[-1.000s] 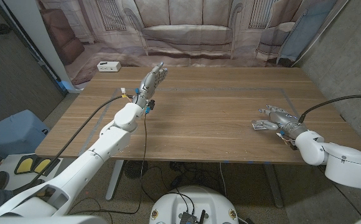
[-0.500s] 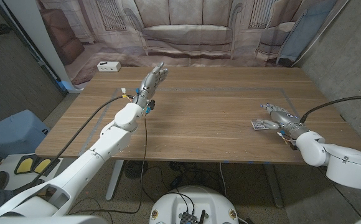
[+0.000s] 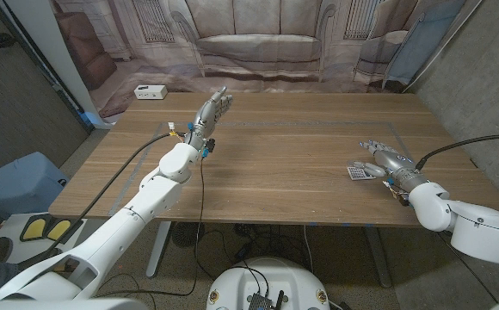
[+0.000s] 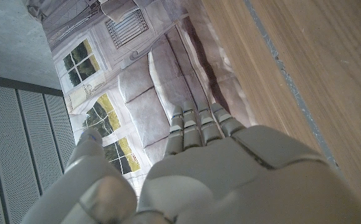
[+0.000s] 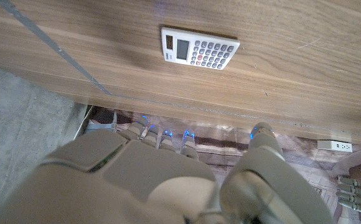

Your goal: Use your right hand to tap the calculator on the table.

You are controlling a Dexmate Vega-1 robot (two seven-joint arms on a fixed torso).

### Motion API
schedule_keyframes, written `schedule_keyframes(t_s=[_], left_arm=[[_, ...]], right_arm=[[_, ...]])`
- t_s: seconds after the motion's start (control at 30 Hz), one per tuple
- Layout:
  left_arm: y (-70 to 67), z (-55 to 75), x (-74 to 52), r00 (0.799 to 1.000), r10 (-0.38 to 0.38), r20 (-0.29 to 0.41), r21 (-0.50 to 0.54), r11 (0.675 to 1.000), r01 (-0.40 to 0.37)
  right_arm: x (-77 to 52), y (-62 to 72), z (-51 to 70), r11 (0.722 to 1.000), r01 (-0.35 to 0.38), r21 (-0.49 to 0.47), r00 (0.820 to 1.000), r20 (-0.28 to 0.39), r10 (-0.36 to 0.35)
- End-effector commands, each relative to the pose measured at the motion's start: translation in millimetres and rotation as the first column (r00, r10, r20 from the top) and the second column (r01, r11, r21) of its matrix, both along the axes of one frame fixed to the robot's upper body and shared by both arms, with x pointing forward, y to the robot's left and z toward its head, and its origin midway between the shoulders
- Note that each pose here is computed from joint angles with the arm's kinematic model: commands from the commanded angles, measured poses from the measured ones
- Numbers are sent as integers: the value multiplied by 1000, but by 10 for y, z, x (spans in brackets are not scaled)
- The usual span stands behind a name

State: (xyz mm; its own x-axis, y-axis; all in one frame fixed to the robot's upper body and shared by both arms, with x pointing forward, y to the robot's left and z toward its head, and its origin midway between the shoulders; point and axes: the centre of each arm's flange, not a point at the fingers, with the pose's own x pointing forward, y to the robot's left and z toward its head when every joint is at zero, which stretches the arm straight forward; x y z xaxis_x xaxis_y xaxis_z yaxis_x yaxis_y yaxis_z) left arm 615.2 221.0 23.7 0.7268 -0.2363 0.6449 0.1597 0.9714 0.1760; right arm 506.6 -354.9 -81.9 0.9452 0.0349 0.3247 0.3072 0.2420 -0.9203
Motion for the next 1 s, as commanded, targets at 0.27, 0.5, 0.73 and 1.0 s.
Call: schedule_keyframes(t_s=[0.27, 0.5, 0.73, 1.0], left_arm=[[14, 35, 16, 1000, -5, 12, -12, 1000, 5], [14, 72, 37, 1000, -11, 13, 0, 1000, 11], [14, 84, 57, 1000, -17, 14, -4, 1000, 17], [18, 168, 69, 1000, -14, 26, 17, 1000, 14]], right_arm=[[10, 115, 125, 996, -65, 65, 995, 86, 59], [19, 158, 187, 986, -111, 122, 989, 113, 97], [30, 165, 225, 976, -145, 160, 984, 131, 125], [56, 217, 254, 962, -197, 189, 972, 163, 167]])
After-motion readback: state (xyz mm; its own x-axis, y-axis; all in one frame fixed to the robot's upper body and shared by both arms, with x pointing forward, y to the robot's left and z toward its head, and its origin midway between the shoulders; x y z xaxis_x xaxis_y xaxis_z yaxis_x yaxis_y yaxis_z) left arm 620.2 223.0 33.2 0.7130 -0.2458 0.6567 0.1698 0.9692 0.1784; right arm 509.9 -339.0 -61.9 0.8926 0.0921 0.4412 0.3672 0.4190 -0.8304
